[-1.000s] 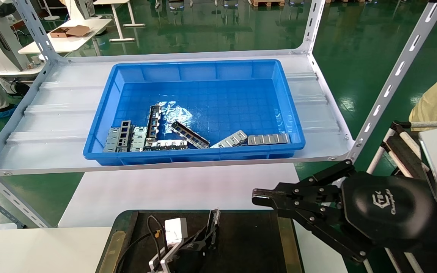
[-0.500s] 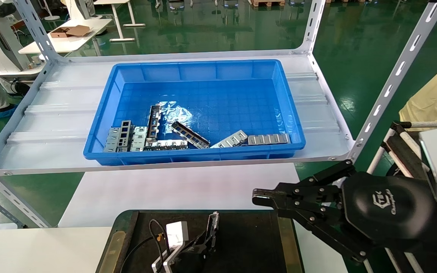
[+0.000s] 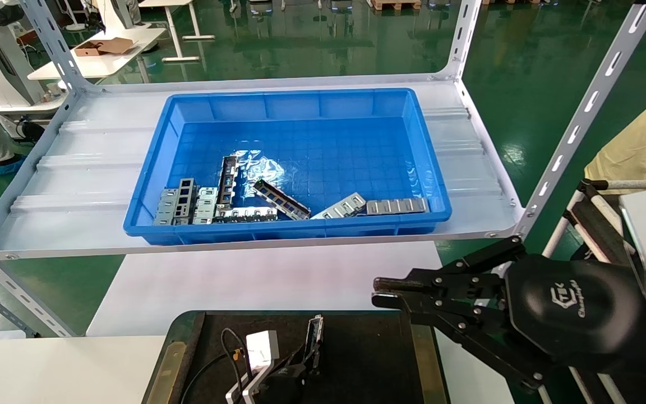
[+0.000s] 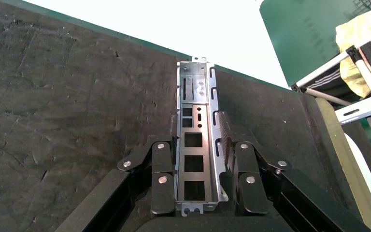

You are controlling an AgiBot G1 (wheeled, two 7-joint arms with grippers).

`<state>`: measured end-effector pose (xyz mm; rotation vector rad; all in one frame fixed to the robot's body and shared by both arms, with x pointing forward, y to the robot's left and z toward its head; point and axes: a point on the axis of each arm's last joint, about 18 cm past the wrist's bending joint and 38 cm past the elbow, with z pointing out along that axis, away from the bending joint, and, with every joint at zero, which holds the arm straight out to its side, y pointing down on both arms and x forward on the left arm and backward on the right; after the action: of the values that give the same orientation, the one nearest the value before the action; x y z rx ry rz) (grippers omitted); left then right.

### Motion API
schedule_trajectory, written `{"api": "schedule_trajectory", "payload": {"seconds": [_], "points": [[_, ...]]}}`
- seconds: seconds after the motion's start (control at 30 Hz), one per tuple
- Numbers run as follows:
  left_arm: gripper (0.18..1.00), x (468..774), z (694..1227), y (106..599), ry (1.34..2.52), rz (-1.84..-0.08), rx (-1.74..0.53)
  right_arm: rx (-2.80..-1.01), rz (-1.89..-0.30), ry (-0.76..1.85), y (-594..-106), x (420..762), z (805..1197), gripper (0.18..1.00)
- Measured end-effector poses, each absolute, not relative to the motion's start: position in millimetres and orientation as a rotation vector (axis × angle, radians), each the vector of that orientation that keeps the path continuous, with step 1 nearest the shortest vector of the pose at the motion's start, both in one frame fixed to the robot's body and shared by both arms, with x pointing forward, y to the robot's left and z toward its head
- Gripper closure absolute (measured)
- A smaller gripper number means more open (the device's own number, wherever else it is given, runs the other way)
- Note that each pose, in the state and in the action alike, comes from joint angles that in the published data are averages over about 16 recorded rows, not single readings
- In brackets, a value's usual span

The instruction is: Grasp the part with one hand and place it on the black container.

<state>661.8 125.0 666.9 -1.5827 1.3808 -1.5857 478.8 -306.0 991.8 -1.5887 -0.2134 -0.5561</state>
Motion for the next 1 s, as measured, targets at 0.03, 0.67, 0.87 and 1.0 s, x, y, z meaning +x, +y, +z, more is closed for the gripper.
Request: {"api": "schedule_trajectory", "payload": {"seconds": [0.03, 0.67, 0.87, 1.0], "points": [[0.820, 662, 667, 125, 1.379, -1.586, -1.585, -1.589, -0.556, -0.213, -306, 479, 992, 0.969], [0.610, 659, 682, 131, 1.396, -1.626, -1.523, -1.589, -0.556, -0.213, -306, 479, 992, 0.721], [0.492, 654, 695, 139, 1.448, -1.653, -1.439, -1.589, -0.556, -0.213, -306, 479, 992, 0.581], [0.409, 649, 704, 145, 1.491, -1.670, -1.372, -1.589, -0.556, -0.213, -306, 479, 992, 0.474]]}}
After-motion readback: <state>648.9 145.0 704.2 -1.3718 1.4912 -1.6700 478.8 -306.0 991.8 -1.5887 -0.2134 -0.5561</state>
